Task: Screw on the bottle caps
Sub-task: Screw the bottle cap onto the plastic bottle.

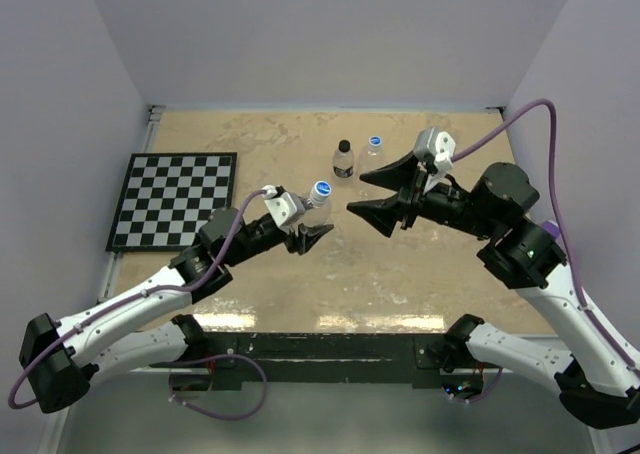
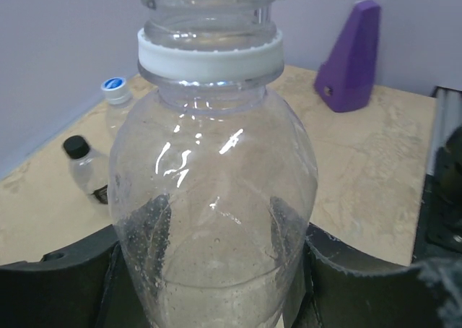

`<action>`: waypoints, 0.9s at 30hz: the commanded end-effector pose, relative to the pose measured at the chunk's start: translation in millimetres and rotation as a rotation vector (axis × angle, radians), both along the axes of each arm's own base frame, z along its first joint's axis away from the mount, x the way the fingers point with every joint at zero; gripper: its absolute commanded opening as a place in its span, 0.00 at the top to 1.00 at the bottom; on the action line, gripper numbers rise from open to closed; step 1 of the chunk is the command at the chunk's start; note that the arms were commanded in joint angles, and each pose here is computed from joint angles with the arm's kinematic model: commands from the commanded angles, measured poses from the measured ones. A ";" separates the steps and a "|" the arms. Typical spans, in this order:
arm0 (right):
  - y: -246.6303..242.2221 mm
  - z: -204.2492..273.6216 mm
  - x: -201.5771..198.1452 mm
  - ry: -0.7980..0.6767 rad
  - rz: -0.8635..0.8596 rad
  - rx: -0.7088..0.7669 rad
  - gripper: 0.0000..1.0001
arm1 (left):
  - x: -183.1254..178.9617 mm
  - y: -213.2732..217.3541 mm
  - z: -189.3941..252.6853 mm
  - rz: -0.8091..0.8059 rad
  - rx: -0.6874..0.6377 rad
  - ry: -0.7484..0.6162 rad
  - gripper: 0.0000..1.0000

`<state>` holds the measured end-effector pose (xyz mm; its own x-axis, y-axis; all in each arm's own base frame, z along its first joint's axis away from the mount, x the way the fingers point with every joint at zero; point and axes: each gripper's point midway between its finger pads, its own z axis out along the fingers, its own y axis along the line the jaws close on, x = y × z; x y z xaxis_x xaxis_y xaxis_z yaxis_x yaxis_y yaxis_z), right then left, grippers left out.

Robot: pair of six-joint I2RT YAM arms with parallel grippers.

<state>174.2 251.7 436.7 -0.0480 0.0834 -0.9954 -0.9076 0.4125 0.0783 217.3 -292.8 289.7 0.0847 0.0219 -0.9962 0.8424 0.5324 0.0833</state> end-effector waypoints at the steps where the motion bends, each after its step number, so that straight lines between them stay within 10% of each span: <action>1: 15.0 -0.8 -26.3 -0.215 0.235 -0.079 0.37 | -49.2 -16.0 17.0 -0.347 -0.038 -0.032 1.00; 27: 32.3 -11.6 -42.7 -0.315 0.453 -0.109 0.46 | -69.2 -27.3 30.5 -0.527 -0.083 -0.018 1.00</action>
<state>132.9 283.8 411.4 0.1941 -0.0169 -0.9808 -0.9808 -0.0220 -0.1937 150.8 -318.8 287.1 0.0152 -0.0320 -0.9994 0.9977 0.0658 0.0130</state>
